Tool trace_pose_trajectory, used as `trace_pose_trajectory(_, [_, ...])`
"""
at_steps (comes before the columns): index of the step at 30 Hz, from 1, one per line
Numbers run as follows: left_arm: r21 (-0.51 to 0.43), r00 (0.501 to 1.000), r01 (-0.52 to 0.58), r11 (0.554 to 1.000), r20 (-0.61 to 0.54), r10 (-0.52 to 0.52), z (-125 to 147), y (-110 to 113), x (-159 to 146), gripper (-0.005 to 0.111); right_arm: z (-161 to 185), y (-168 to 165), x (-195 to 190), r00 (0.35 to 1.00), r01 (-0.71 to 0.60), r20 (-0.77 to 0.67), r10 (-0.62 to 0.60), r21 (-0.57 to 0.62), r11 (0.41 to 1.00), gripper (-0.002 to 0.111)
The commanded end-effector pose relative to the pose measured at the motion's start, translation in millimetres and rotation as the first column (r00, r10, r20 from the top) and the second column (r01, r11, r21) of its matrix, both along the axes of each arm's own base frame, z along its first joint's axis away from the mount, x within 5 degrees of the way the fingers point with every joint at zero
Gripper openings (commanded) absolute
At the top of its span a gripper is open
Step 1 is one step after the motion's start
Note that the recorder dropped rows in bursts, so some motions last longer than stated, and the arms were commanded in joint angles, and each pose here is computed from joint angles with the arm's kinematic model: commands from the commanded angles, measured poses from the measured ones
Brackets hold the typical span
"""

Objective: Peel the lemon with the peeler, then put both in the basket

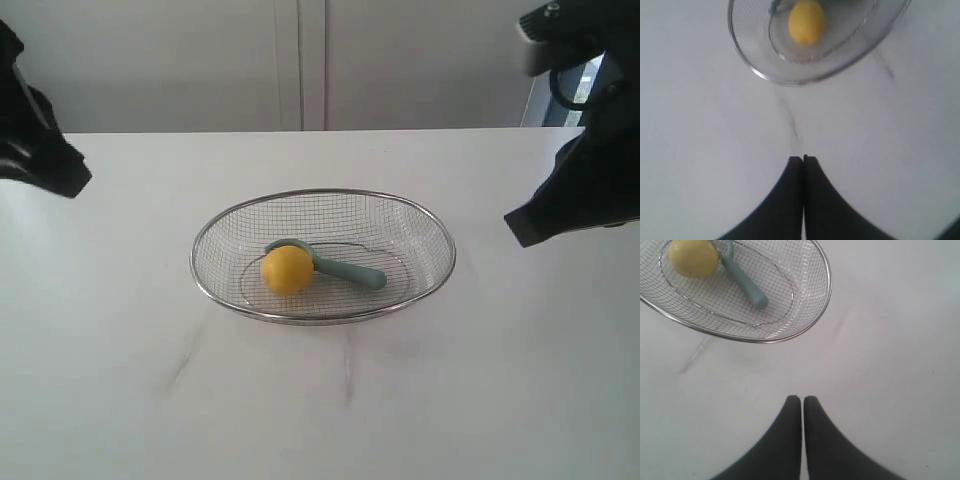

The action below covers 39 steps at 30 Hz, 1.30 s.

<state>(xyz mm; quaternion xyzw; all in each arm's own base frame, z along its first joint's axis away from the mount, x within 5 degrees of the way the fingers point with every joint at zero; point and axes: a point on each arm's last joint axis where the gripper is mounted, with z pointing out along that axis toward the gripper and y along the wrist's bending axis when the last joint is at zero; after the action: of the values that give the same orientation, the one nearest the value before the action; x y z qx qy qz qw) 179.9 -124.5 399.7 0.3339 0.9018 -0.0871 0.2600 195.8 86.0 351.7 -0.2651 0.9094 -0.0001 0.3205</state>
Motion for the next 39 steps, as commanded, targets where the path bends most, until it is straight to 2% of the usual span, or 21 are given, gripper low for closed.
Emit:
trace_pose_trajectory(1, [-0.247,0.952,-0.07,0.967,0.274,0.139,-5.1,2.0,26.2,0.0,0.5,-0.3,-0.3,1.0,-0.003,0.011,0.003,0.002,1.0,0.003])
trace_pose_trajectory(2, [-0.287,0.941,-0.1,0.953,0.283,0.184,-17.9,5.1,32.9,0.0,0.5,-0.3,-0.3,1.0,-0.003,0.011,0.003,0.002,1.0,0.003])
trace_pose_trajectory(5, [-0.285,0.935,-0.192,0.939,0.239,0.264,-74.5,18.3,40.0,0.0,0.5,-0.3,-0.3,1.0,-0.003,0.011,0.003,0.002,1.0,0.003])
trace_pose_trajectory(8, [-0.32,0.89,-0.244,0.915,0.302,0.343,-126.0,32.9,39.3,0.0,0.5,-0.3,-0.3,1.0,-0.003,0.011,0.003,0.002,1.0,0.003])
trace_pose_trajectory(12, [-0.399,0.799,-0.341,0.851,0.355,0.486,-190.2,63.7,13.3,0.0,0.5,-0.3,-0.3,1.0,-0.003,0.011,0.003,0.002,1.0,0.003])
trace_pose_trajectory(13, [-0.392,0.797,-0.353,0.85,0.35,0.492,-197.0,67.5,7.6,0.0,0.5,-0.3,-0.3,1.0,-0.003,0.011,0.003,0.002,1.0,0.003])
trace_pose_trajectory(16, [-0.377,0.784,-0.396,0.837,0.336,0.522,-209.3,79.9,-7.4,0.0,0.5,-0.3,-0.3,1.0,-0.003,0.011,0.003,0.002,1.0,0.003])
trace_pose_trajectory(21, [-0.412,0.718,-0.481,0.774,0.323,0.617,-220.5,101.9,-36.2,0.0,0.5,-0.3,-0.3,1.0,-0.003,0.011,0.003,0.002,1.0,0.003])
trace_pose_trajectory(30, [-0.455,0.657,-0.511,0.729,0.341,0.673,-234.7,115.5,-73.7,0.0,0.5,-0.3,-0.3,1.0,-0.003,0.011,0.003,0.002,1.0,0.003])
trace_pose_trajectory(32, [-0.435,0.666,-0.537,0.723,0.307,0.68,-237.4,116.7,-79.1,0.0,0.5,-0.3,-0.3,1.0,-0.003,0.011,0.003,0.002,1.0,0.003])
trace_pose_trajectory(39, [-0.432,0.66,-0.542,0.72,0.312,0.684,-235.0,119.1,-92.9,0.0,1.1,0.1,0.4,1.0,-0.005,0.023,0.004,0.007,1.0,0.003])
